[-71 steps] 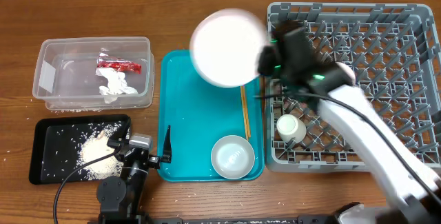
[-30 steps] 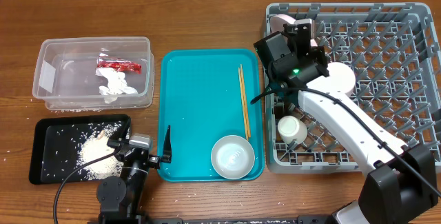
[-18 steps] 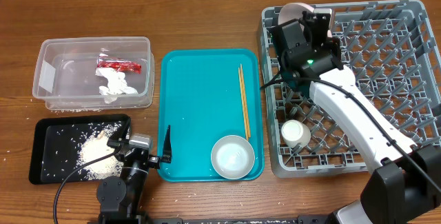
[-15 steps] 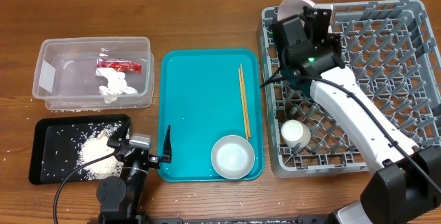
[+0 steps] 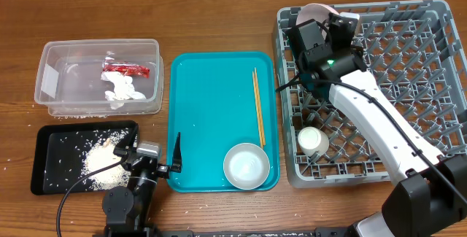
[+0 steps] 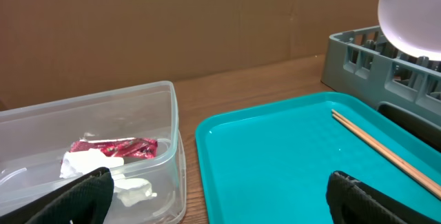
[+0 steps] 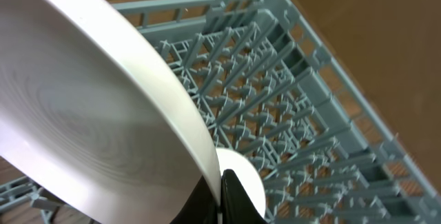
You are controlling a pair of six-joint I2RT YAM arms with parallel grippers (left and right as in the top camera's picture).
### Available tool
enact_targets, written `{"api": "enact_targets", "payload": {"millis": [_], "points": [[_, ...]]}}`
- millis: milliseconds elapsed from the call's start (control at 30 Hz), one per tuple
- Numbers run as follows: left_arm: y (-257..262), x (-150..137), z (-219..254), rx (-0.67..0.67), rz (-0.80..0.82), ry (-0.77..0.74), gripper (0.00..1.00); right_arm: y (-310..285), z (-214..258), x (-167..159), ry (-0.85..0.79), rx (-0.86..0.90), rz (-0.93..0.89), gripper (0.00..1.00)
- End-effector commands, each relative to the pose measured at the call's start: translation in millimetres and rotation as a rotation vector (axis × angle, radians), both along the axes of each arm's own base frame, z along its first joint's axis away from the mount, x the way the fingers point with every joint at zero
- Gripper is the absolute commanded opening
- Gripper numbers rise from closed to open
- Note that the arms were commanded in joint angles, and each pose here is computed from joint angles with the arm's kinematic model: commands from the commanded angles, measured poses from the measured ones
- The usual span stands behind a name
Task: Sort waste into correct bins and load items into the dishwasher
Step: 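Stand the plate upright in the rack's back row and release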
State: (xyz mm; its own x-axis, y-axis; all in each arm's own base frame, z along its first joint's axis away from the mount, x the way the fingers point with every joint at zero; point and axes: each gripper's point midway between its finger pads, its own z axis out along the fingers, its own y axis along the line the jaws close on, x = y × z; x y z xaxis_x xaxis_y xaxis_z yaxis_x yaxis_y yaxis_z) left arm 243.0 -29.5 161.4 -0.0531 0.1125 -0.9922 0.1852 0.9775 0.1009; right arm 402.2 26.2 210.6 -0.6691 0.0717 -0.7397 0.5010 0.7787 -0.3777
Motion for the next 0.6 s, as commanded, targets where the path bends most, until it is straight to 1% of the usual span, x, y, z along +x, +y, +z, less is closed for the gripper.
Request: {"api": "enact_targets", "payload": {"millis": [0, 167, 267, 367, 500, 567], "points": [[1.0, 0.0, -0.7, 0.018, 0.001, -0.009, 1.00, 0.6, 4.8, 3.6, -0.100, 0.104, -0.085, 0.04], [0.9, 0.0, -0.7, 0.018, 0.001, -0.009, 1.00, 1.3, 1.0, 0.5, -0.109, 0.140, -0.112, 0.04], [0.9, 0.0, -0.7, 0.018, 0.001, -0.009, 1.00, -1.4, 2.5, 1.2, -0.117, 0.134, -0.120, 0.04], [0.9, 0.0, -0.7, 0.018, 0.001, -0.009, 1.00, -17.2, 6.6, 2.4, -0.137, 0.105, -0.161, 0.04], [0.9, 0.0, -0.7, 0.018, 0.001, -0.009, 1.00, -14.1, -8.4, 1.2, -0.077, 0.177, -0.149, 0.04], [0.9, 0.0, -0.7, 0.018, 0.001, -0.009, 1.00, -12.3, -13.7, 1.1, -0.059, 0.184, -0.145, 0.04]]}}
